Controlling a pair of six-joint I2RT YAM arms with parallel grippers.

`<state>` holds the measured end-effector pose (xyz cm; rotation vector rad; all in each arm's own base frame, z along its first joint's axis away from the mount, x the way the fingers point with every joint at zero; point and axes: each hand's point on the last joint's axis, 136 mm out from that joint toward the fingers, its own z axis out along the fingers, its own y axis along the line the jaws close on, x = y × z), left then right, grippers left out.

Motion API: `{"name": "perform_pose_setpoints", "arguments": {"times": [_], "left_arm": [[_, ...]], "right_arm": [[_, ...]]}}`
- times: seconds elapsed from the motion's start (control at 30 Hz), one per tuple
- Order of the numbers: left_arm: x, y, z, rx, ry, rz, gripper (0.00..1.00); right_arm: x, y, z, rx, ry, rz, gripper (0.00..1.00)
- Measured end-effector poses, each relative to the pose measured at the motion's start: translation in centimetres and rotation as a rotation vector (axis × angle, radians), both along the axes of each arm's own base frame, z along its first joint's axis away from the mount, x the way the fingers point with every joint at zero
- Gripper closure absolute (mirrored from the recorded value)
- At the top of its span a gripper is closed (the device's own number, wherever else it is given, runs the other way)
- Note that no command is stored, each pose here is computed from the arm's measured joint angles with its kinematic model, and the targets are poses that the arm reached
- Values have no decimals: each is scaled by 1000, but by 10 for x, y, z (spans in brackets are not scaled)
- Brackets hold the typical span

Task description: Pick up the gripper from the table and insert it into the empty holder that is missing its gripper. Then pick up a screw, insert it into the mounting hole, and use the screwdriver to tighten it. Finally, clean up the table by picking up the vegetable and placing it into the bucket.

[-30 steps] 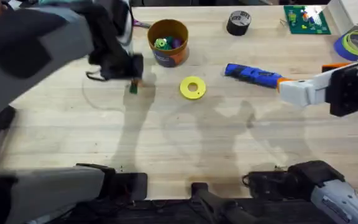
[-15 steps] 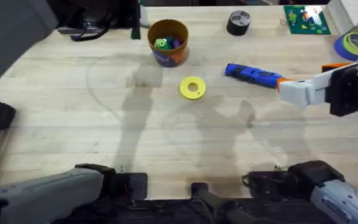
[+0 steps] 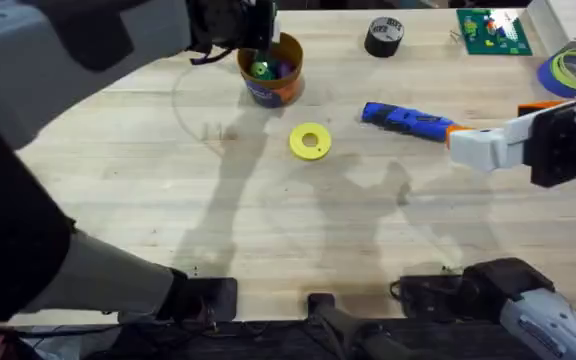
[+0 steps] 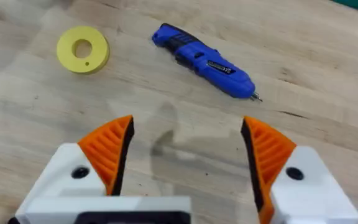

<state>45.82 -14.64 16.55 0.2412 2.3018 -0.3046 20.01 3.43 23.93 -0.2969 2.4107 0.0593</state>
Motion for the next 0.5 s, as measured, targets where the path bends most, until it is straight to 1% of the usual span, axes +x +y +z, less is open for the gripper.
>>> {"name": "perform_pose_setpoints", "arguments": {"times": [0.2, 0.27, 0.3, 0.33, 0.37, 0.4, 0.43, 0.5], "left_arm": [[0, -1, -1, 1, 2, -2, 973], [0, -1, -2, 4, 2, -4, 724], [0, -1, -2, 4, 2, -4, 535], [0, -1, -2, 4, 1, -4, 402], [0, -1, -2, 4, 2, -4, 233], [0, -1, -2, 3, 2, -3, 89], [0, -1, -2, 3, 2, -3, 36], [0, 0, -2, 6, 4, 0, 17]], "right_arm": [[0, 0, 0, 0, 0, 0, 6], [0, 0, 0, 0, 0, 0, 4], [0, 0, 0, 0, 0, 0, 5], [0, 0, 0, 0, 0, 0, 5], [0, 0, 0, 0, 0, 0, 5], [0, 0, 0, 0, 0, 0, 4], [0, 0, 0, 0, 0, 0, 5], [0, 0, 0, 0, 0, 0, 5]]}}
